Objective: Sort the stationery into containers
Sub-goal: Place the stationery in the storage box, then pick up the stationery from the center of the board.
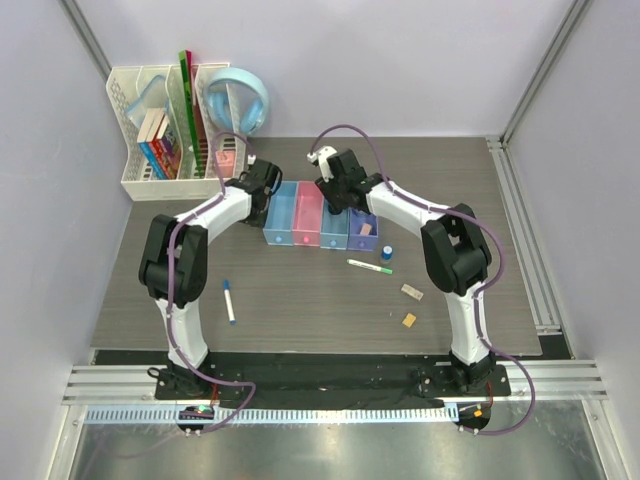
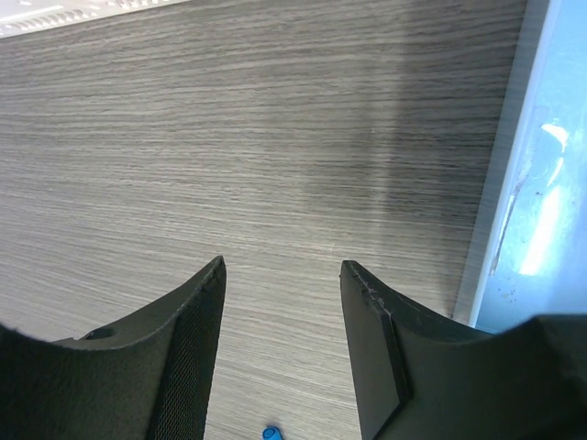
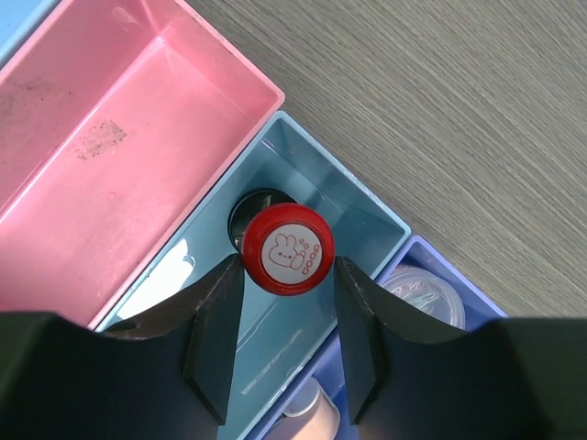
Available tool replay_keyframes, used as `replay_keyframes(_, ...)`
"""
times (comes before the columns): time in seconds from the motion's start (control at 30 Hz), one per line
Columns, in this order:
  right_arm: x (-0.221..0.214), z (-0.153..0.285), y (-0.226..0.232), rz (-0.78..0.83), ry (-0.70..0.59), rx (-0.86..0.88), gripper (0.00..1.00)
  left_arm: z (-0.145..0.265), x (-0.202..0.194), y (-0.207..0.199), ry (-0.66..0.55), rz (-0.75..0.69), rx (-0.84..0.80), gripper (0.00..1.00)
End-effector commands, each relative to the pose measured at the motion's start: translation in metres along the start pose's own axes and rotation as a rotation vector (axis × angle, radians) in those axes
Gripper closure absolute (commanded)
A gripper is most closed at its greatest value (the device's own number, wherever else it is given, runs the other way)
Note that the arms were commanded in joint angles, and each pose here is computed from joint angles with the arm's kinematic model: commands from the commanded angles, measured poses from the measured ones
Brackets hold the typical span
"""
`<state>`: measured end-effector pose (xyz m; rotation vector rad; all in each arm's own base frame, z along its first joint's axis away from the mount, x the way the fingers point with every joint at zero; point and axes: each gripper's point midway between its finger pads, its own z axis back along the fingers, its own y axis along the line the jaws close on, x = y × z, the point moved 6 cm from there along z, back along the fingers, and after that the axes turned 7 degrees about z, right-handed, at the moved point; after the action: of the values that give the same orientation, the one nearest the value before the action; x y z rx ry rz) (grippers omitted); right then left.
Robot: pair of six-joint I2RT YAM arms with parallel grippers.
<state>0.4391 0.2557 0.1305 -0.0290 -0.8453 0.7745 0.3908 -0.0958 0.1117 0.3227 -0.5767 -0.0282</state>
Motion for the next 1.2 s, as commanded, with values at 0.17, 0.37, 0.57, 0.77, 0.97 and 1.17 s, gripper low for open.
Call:
replay_keyframes(0.17,0.035,0.026,-0.016,-0.008,-0.108,-0.054,0.46,0.020,0.012,0.007,-0.063,0.025,-0.009,0.44)
replay_keyframes(0.37,0.054,0.070,-0.030,-0.024,-0.178,-0.088,0.44,0.027,0.017,0.012,-0.086,0.030,0.006,0.42)
replay_keyframes(0.57,0.036,0.115,-0.038,0.015,-0.146,-0.123,0.40,0.034,0.018,0.020,-0.113,0.032,0.022,0.29)
replay_keyframes(0.77,-0.042,0.143,-0.025,0.192,-0.014,-0.095,0.33,0.038,0.014,0.021,-0.120,0.022,0.012,0.15)
replay_keyframes(0.97,-0.100,0.159,-0.003,0.274,0.042,0.016,0.28,0.044,0.013,0.025,-0.122,0.015,0.004,0.08)
replay_keyframes(1.17,-0.126,0.154,0.011,0.261,0.090,0.076,0.27,0.052,0.013,0.033,-0.140,-0.001,0.025,0.00)
